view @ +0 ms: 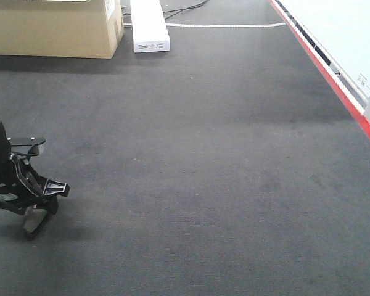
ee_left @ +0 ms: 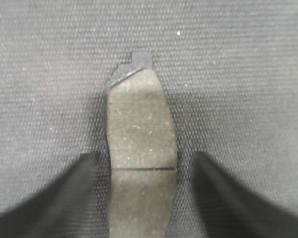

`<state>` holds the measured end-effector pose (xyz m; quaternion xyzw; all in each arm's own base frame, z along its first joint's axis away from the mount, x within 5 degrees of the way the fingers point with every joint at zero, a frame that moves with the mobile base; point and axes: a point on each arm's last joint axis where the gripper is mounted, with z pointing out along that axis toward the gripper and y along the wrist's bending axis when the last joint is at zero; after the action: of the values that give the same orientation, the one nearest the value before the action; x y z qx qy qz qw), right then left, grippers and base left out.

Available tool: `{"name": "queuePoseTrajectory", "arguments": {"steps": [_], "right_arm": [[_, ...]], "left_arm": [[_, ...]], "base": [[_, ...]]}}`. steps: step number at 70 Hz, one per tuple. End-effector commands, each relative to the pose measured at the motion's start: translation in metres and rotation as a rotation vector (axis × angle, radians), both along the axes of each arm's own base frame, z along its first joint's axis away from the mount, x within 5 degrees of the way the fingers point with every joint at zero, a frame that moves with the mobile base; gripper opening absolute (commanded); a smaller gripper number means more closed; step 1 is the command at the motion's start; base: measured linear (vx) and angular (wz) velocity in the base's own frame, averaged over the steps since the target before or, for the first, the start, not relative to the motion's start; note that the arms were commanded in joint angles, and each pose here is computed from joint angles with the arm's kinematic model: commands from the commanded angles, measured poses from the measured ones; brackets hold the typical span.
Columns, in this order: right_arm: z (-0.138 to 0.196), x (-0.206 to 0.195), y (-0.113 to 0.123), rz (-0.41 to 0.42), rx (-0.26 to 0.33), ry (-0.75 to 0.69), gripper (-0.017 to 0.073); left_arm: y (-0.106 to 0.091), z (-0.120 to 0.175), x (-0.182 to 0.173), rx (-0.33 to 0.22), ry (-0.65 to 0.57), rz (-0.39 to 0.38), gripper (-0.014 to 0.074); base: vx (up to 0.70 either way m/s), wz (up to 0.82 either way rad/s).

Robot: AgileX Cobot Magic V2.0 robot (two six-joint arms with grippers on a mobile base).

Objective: Move and align brake pads A on conveyor
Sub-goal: 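Lower the left gripper and release its brake pad onto the belt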

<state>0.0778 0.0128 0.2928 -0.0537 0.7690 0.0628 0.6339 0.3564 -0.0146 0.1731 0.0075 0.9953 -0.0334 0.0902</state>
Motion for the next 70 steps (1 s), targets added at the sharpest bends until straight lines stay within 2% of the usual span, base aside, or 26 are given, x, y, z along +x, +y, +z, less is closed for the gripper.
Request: {"name": "queuePoseTrajectory", "arguments": {"steps": [1,17,27,40,51,59,70], "right_arm": [[0.019,0.0,0.001,0.01,0.012,-0.124,-0.0003],[0.019,0.0,0.001,0.01,0.012,-0.124,-0.0003],[0.019,0.0,0.001,0.01,0.012,-0.124,-0.0003],[0.019,0.0,0.001,0.01,0.012,-0.124,-0.0003],[0.019,0.0,0.001,0.01,0.012,-0.124,-0.0003],[0.019,0.0,0.001,0.01,0.012,-0.124,-0.0003],[0.019,0.0,0.001,0.01,0.012,-0.124,-0.0003]], "left_arm": [[-0.002,0.042,0.0,-0.001,-0.142,-0.006,0.0527],[-0.001,0.107,-0.04,0.0,-0.329,-0.017,0.0523],[0.001,0.14,-0.089,0.018,-0.516,-0.049,0.0523],[0.004,0.171,-0.165,0.018,-0.802,-0.035,0.0523],[0.007,0.177,-0.23,0.019,-1.035,-0.024,0.0523],[0.009,0.169,-0.276,0.018,-1.213,-0.015,0.0523],[0.01,0.132,-0.309,0.026,-1.267,-0.018,0.0523]], "base": [[0.0,0.0],[0.0,0.0],[0.0,0.0],[0.0,0.0],[0.0,0.0],[0.0,0.0],[0.0,0.0]]}}
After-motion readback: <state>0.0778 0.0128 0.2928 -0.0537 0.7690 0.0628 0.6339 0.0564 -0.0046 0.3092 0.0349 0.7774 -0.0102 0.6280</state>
